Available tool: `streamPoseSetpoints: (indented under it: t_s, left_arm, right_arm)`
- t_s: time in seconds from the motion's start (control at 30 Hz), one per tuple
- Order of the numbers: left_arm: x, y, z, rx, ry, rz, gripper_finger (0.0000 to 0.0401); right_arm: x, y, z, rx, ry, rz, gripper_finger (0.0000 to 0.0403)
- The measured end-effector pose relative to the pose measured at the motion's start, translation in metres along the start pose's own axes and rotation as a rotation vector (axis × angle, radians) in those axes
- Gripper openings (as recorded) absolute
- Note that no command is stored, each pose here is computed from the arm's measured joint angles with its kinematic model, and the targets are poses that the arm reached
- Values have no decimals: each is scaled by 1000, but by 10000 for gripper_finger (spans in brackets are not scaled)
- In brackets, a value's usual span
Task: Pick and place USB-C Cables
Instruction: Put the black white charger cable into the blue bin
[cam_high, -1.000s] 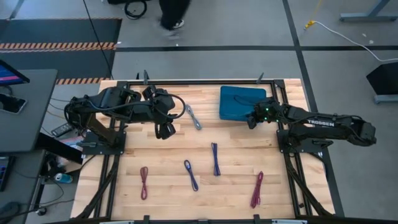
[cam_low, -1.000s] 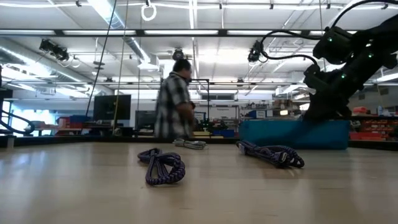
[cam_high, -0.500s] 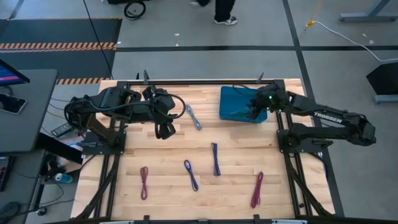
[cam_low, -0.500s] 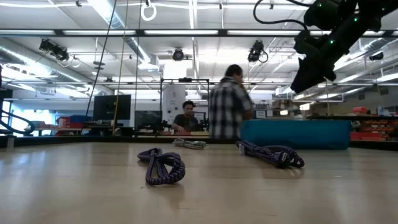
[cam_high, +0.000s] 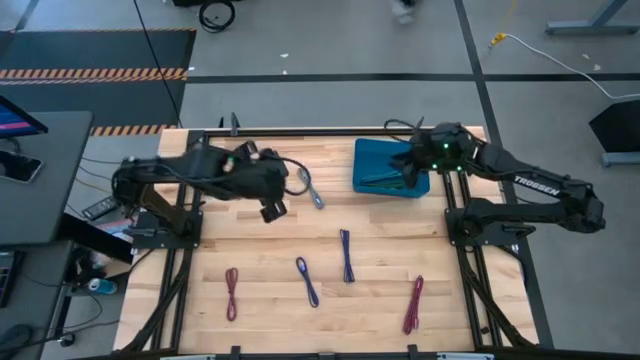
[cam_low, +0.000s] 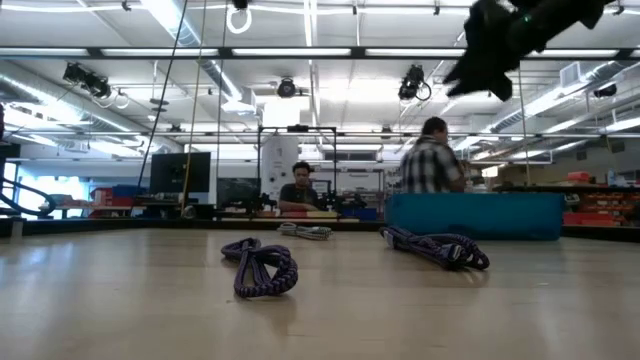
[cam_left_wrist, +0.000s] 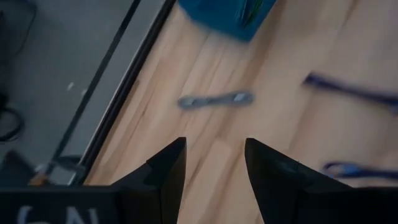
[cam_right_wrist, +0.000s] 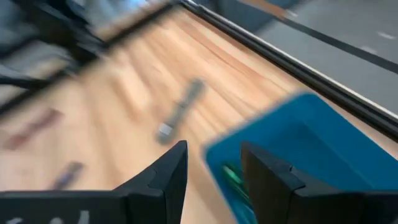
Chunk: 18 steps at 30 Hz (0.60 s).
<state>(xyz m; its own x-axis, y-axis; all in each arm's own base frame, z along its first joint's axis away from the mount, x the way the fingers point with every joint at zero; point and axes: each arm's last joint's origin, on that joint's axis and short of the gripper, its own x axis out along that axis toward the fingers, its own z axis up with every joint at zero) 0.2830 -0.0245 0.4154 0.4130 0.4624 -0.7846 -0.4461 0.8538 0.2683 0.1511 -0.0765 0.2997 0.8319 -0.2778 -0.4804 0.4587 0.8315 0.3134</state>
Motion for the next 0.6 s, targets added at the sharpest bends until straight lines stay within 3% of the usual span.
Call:
streamPoseSetpoints:
  t_s: [0.17, 0.3, 0.43, 0.6]
  left_arm:
    - [66, -25, -19, 285, 72, 21, 172]
    - [117, -44, -38, 529, 49, -81, 172]
    - [154, -46, -50, 575, -10, -180, 172]
    - [179, -27, -50, 635, -57, -148, 172]
  right_arm:
    - [-8, 17, 23, -5, -136, 240, 153]
    - [-18, 30, 41, -17, -258, 450, 153]
    - [-27, 40, 53, -20, -357, 618, 152]
    - [-35, 47, 60, -4, -409, 731, 152]
